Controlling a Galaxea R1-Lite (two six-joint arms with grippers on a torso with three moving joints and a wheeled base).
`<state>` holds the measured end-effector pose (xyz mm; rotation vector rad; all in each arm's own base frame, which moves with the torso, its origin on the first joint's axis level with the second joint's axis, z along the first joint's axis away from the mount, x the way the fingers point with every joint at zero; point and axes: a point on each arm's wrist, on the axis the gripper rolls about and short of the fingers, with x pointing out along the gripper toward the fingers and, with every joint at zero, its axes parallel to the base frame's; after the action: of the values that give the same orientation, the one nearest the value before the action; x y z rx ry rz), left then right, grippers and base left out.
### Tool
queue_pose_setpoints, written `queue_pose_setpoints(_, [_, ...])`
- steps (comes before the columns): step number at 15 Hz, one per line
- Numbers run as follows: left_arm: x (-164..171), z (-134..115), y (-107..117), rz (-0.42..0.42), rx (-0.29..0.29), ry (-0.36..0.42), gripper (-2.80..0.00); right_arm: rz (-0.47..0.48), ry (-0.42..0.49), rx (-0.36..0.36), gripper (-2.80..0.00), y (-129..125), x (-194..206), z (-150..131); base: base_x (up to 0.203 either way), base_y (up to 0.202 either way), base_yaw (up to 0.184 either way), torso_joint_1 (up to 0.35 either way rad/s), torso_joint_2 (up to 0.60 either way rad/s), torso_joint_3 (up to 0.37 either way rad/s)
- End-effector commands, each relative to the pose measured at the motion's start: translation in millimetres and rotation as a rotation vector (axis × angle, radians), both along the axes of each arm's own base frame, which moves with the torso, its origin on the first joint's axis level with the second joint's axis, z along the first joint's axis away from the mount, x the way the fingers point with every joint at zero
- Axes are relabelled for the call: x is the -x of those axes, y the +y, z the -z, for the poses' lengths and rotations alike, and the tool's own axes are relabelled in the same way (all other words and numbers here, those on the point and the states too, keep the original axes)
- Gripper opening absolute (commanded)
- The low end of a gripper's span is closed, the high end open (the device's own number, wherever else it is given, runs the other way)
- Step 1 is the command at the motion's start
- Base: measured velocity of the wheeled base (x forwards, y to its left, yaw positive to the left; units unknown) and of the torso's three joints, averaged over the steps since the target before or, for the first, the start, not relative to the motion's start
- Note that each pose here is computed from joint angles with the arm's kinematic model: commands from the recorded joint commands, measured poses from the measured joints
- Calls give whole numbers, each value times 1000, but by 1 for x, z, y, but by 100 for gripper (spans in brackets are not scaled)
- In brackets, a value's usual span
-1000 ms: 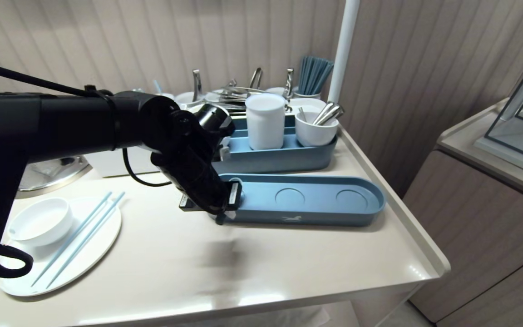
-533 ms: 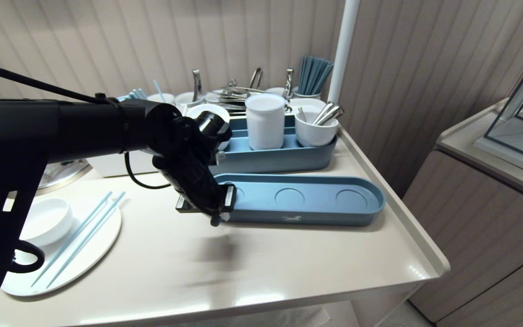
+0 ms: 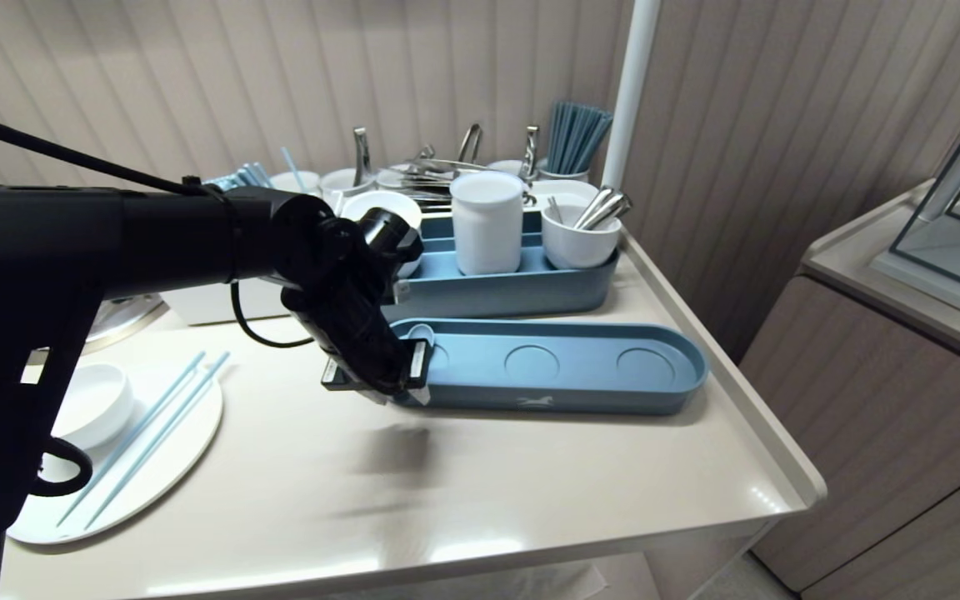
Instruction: Put the spoon back from the bowl, then put the bowl back from the plate
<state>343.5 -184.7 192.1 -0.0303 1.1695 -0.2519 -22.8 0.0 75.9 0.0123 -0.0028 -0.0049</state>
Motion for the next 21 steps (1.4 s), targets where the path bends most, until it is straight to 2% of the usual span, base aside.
queue_pose_setpoints(1, [1, -1, 1, -2, 1, 3, 0, 0, -1, 0, -280, 0, 0, 0, 0, 0, 0, 0, 0, 0])
queue_pose_setpoints(3, [8, -16, 4, -1, 22, -27, 0, 0, 1, 0, -280, 0, 0, 0, 0, 0, 0, 0, 0, 0])
queue_pose_setpoints(8, [46, -75, 24, 7, 99, -153, 0, 0, 0, 0, -280, 0, 0, 0, 0, 0, 0, 0, 0, 0])
queue_pose_setpoints(15, [59, -82, 31, 10, 96, -155, 0, 0, 1, 0, -280, 0, 0, 0, 0, 0, 0, 0, 0, 0])
queue_pose_setpoints(17, [65, -83, 34, 31, 79, -152, 0, 0, 0, 0, -280, 0, 0, 0, 0, 0, 0, 0, 0, 0])
queue_pose_setpoints(21, [76, -94, 40, 52, 80, -188, 0, 0, 1, 0, -280, 0, 0, 0, 0, 0, 0, 0, 0, 0])
